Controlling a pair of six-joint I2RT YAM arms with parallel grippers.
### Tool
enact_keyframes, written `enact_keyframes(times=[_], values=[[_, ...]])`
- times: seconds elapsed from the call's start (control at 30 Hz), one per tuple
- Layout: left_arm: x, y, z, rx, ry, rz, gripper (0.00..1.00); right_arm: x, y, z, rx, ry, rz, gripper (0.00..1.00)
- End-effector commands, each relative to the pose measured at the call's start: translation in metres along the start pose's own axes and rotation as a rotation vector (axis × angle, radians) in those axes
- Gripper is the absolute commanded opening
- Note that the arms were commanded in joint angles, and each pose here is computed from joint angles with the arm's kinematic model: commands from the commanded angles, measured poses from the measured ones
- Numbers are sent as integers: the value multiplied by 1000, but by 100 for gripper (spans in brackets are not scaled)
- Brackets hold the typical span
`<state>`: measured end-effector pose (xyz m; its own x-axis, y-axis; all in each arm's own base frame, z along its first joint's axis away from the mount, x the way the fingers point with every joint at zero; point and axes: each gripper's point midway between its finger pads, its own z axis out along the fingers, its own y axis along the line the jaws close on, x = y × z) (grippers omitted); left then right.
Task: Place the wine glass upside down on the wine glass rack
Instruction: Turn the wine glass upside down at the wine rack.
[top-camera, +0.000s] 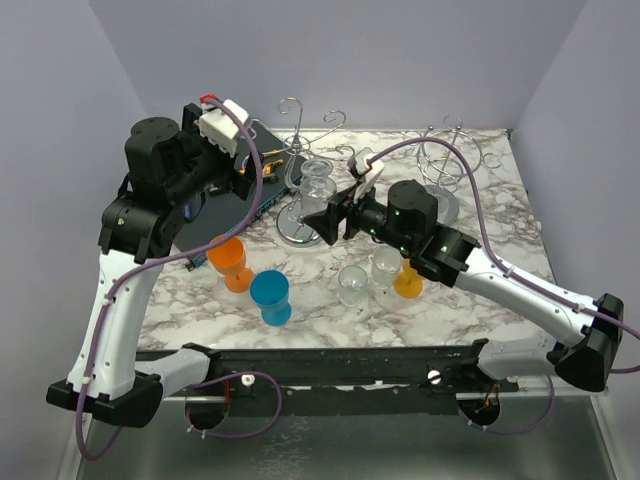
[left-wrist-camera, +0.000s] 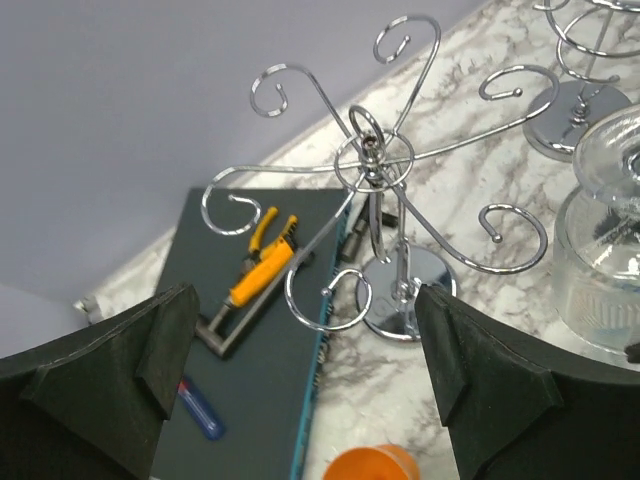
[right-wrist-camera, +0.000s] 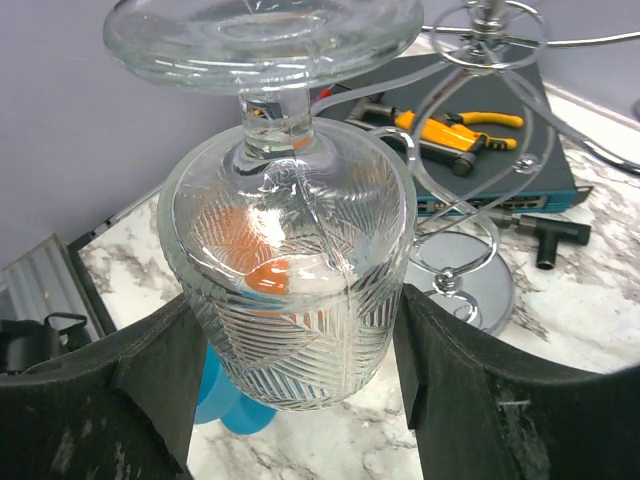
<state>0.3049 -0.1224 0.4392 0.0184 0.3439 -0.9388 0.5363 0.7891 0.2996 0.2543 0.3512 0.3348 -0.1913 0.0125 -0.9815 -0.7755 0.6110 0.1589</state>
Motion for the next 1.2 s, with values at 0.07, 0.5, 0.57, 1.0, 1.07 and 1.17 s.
enact_keyframes(times=[0.07, 0.5, 0.57, 1.0, 1.07, 1.17], values=[[46, -15, 4, 18, 216, -217, 99, -27, -15, -1, 22, -110, -7, 1], [61, 4, 4, -116, 266, -238, 99, -4, -40, -3, 70, -33, -34, 1], [63, 6, 4, -128, 274, -230, 99, 3, -44, -5, 83, -14, -43, 1], [74, 10, 0, -164, 300, -210, 89, 18, -56, 10, 92, 29, -69, 1], [79, 14, 1, -189, 312, -205, 85, 17, -58, 13, 88, 28, -72, 0], [81, 14, 2, -192, 317, -206, 82, 19, -62, 19, 82, 29, -73, 1]])
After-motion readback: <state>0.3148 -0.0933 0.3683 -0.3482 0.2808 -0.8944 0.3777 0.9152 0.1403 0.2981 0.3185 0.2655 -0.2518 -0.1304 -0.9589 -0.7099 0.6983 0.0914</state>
